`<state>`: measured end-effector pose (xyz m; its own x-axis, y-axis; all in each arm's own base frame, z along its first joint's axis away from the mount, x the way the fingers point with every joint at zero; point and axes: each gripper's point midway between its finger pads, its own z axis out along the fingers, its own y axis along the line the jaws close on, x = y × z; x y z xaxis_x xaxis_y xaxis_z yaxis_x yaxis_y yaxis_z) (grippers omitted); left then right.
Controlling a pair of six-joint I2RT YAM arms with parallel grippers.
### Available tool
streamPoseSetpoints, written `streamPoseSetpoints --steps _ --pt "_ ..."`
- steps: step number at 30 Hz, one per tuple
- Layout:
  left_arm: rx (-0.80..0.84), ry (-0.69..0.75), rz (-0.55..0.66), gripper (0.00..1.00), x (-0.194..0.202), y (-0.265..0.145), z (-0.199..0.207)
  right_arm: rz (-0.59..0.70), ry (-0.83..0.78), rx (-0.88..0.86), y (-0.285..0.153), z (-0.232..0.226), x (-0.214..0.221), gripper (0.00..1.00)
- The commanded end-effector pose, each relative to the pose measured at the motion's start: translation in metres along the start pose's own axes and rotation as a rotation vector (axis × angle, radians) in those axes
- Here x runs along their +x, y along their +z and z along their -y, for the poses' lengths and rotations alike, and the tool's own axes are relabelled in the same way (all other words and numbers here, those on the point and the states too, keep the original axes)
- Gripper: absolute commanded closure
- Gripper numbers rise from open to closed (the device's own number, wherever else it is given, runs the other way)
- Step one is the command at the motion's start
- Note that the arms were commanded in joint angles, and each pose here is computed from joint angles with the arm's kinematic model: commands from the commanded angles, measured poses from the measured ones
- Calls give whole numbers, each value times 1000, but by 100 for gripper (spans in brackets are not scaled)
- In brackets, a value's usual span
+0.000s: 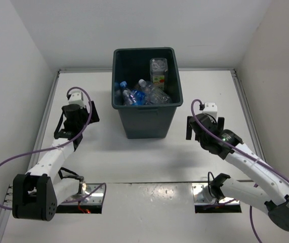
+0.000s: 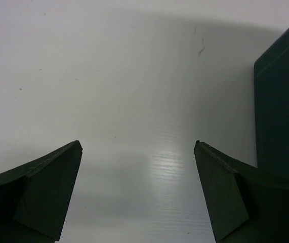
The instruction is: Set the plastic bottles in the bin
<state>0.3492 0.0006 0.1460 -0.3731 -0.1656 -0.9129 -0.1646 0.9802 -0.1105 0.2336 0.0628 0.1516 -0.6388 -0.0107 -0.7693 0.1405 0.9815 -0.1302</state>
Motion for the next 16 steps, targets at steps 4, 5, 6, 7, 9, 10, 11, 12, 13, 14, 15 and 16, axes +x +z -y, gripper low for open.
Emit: streamPoseSetpoints --steps 4,5,6,7,9,10,11,12,13,14,15,16 --pt "30 -4 5 0 5 6 4 29 46 -12 1 -3 -7 0" --pt "29 -15 -2 0 11 4 3 42 52 -7 1 -3 -10 0" --pt "32 -18 15 0 9 3 3 43 47 12 3 0 -8 0" --pt "27 -21 37 0 3 1 2 51 63 25 3 2 -9 0" --pt "27 -30 37 0 5 0 2 62 79 29 2 4 -11 0" --pt "25 -29 27 0 10 0 1 67 79 37 2 5 -12 0" --pt "9 -39 39 0 7 -1 -2 68 80 36 3 5 -11 0" --pt "0 -55 41 0 6 -1 -3 68 80 36 3 5 -11 0" --pt "2 -56 50 0 4 -3 -2 68 80 36 3 5 -11 0" --pt "2 -56 50 0 4 -3 -2 64 80 28 3 3 -10 0" --pt "4 -58 59 0 -1 -3 -1 64 80 28 3 3 -10 0" --pt "11 -56 45 0 3 -1 0 69 80 39 3 5 -11 0"
